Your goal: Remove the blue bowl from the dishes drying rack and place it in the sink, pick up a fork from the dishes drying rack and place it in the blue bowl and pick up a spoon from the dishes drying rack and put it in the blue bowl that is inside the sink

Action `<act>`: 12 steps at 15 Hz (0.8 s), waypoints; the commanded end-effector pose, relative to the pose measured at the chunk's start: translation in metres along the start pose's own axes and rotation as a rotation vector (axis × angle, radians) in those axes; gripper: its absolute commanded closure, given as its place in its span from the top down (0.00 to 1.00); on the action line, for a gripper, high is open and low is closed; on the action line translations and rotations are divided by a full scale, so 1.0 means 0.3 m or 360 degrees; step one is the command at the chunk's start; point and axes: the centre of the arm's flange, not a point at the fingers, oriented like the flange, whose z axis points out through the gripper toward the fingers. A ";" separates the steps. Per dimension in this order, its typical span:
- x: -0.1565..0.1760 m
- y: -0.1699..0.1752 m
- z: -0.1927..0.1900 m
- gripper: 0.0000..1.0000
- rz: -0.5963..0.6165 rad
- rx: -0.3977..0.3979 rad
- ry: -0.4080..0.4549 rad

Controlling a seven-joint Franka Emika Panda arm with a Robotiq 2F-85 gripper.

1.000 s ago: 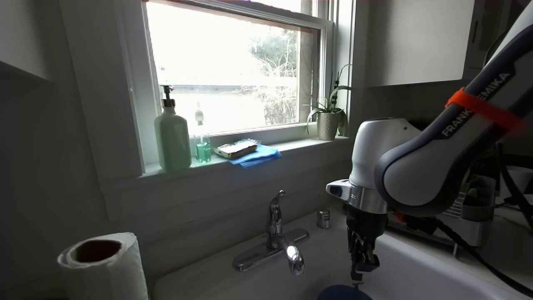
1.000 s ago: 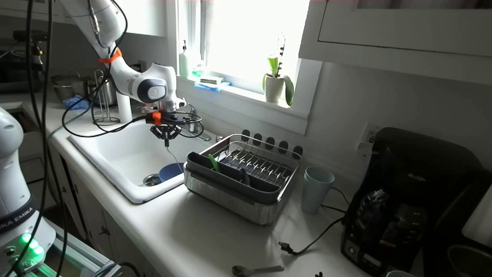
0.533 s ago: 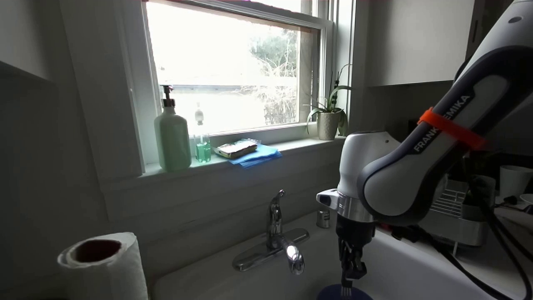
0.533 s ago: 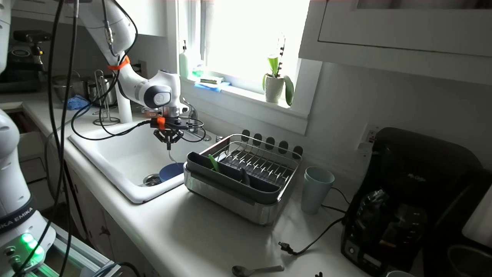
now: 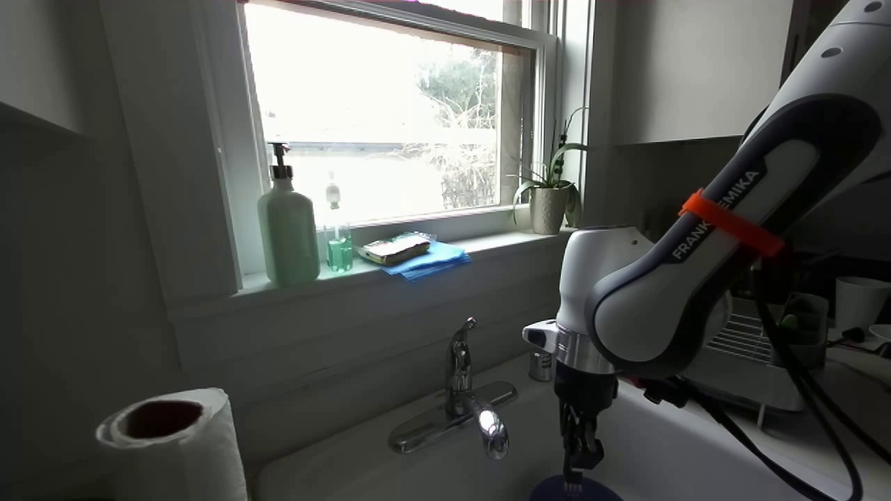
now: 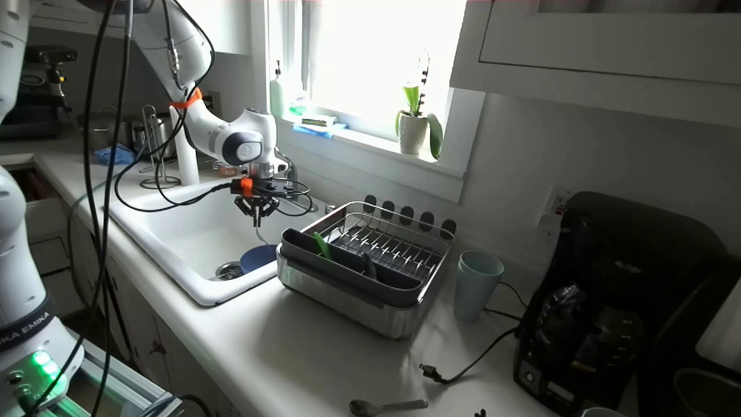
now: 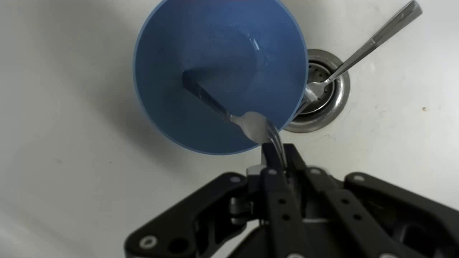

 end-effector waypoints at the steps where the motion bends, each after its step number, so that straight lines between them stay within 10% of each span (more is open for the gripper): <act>1: 0.017 0.012 0.012 0.42 -0.0022 0.0028 -0.0024; 3: 0.019 0.011 0.016 0.10 -0.0030 0.0038 -0.0023; 7: 0.022 0.011 0.018 0.00 -0.0037 0.0043 -0.0028; 12: 0.016 0.014 0.019 0.48 -0.0043 0.0045 -0.0046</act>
